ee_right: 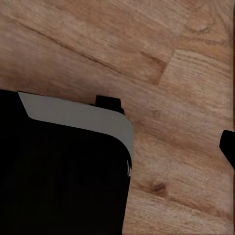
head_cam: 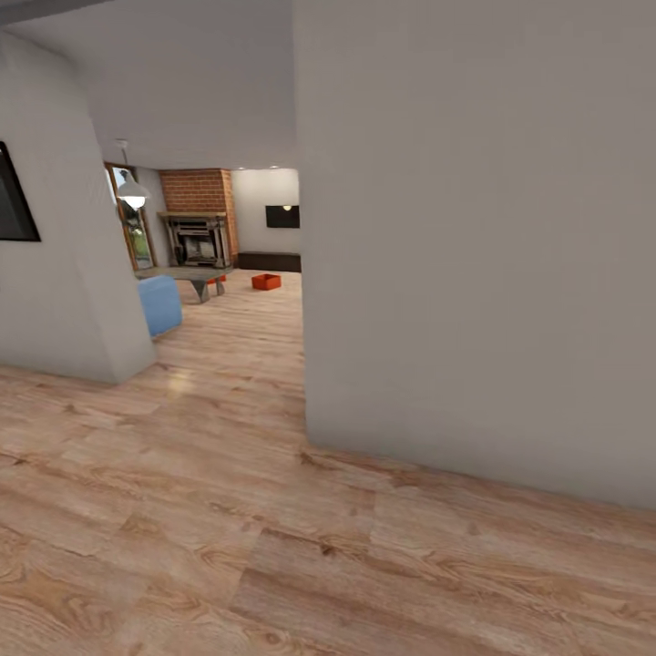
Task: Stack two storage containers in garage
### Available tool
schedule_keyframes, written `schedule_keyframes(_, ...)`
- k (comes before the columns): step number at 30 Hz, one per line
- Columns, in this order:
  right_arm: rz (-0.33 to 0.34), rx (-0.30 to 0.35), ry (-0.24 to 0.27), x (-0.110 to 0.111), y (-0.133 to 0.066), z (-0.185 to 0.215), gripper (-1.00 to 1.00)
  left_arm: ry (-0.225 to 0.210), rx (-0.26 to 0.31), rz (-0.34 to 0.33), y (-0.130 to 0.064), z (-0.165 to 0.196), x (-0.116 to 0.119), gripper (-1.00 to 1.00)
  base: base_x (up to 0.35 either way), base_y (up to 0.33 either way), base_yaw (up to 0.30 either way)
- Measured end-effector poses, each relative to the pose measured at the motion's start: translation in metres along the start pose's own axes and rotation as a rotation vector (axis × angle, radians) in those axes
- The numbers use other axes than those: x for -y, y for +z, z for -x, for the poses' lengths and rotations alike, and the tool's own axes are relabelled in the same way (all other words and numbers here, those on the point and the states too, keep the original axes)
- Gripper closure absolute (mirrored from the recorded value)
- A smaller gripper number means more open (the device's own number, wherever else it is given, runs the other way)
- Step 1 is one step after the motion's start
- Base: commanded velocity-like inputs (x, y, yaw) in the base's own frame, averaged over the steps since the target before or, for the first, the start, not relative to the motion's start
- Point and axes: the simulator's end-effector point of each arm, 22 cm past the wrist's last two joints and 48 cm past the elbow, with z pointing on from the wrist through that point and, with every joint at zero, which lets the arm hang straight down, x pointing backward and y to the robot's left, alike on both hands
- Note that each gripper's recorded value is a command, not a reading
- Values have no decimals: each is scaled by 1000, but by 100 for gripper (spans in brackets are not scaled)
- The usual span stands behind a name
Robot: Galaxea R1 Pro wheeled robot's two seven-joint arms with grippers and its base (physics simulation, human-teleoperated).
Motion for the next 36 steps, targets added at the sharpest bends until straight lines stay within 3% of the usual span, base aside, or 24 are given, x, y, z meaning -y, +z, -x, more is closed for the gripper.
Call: schedule_keyframes(36,-5,16,13,1,0,3,-100,-1,-4,0,0,-2,0,-100,322,0,292)
